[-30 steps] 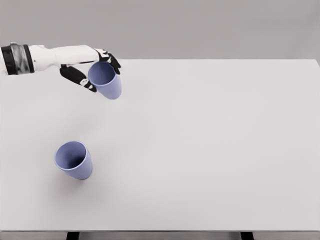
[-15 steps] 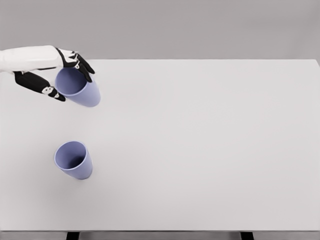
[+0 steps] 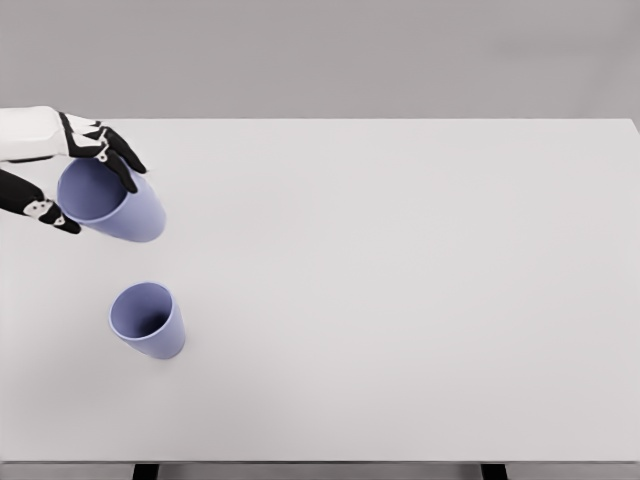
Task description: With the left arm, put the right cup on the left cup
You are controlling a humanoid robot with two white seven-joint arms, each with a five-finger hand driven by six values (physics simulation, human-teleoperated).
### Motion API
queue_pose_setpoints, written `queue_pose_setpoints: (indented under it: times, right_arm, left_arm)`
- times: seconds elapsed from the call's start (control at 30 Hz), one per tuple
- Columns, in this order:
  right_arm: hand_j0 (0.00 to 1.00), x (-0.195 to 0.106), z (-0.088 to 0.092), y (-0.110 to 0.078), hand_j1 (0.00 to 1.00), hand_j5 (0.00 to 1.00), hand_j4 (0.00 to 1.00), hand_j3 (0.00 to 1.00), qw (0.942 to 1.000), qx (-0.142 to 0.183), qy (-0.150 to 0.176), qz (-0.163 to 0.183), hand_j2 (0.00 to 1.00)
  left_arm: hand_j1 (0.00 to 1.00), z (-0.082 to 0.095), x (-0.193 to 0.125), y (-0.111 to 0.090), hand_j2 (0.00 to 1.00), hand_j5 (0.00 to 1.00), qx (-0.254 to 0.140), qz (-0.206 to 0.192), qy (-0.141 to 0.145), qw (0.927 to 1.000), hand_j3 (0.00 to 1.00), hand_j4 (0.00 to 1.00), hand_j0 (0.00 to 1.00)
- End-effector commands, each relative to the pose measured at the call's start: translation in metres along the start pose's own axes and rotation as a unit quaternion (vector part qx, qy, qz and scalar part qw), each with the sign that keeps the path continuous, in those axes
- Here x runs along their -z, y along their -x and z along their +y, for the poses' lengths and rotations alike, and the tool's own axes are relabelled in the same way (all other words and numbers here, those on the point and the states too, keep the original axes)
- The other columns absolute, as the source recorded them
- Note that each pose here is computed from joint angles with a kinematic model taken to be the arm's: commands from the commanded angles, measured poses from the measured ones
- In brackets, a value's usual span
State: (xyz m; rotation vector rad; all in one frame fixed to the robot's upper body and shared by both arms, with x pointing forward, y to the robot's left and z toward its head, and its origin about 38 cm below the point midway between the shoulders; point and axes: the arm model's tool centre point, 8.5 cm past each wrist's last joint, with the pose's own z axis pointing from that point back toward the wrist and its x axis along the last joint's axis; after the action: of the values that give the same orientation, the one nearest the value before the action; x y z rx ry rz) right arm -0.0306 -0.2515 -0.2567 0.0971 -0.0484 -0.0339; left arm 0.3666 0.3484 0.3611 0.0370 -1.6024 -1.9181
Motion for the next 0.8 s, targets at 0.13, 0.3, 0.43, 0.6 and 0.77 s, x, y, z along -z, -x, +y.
queue_pose_setpoints:
  times: [0.13,0.3,0.43,0.6,0.77]
  right_arm:
    - [1.0,0.0,0.0,0.0,1.0,1.0,1.0,1.0,1.0,0.0,0.0,0.0,1.0]
    - [1.0,0.0,0.0,0.0,1.0,1.0,1.0,1.0,1.0,0.0,0.0,0.0,1.0]
    - [1.0,0.0,0.0,0.001,1.0,1.0,1.0,1.0,1.0,0.0,0.0,0.001,1.0]
    - [1.0,0.0,0.0,0.0,1.0,1.0,1.0,1.0,1.0,0.0,0.0,0.0,1.0]
    - [1.0,0.0,0.0,0.0,1.0,1.0,1.0,1.0,1.0,0.0,0.0,0.0,1.0]
  left_arm:
    - [0.64,0.002,-0.017,-0.011,0.64,0.64,-0.004,0.009,0.0,1.0,0.64,0.64,0.64]
    - [0.64,-0.009,-0.022,-0.011,0.64,0.64,-0.018,0.016,0.011,0.9996,0.64,0.64,0.64]
    - [0.64,-0.015,-0.027,-0.01,0.64,0.64,-0.025,0.024,0.017,0.9993,0.64,0.64,0.64]
    - [0.64,-0.024,-0.026,-0.007,0.64,0.64,-0.038,0.024,0.023,0.9987,0.64,0.64,0.64]
    - [0.64,-0.025,-0.025,-0.008,0.64,0.64,-0.053,0.015,0.015,0.9983,0.64,0.64,0.64]
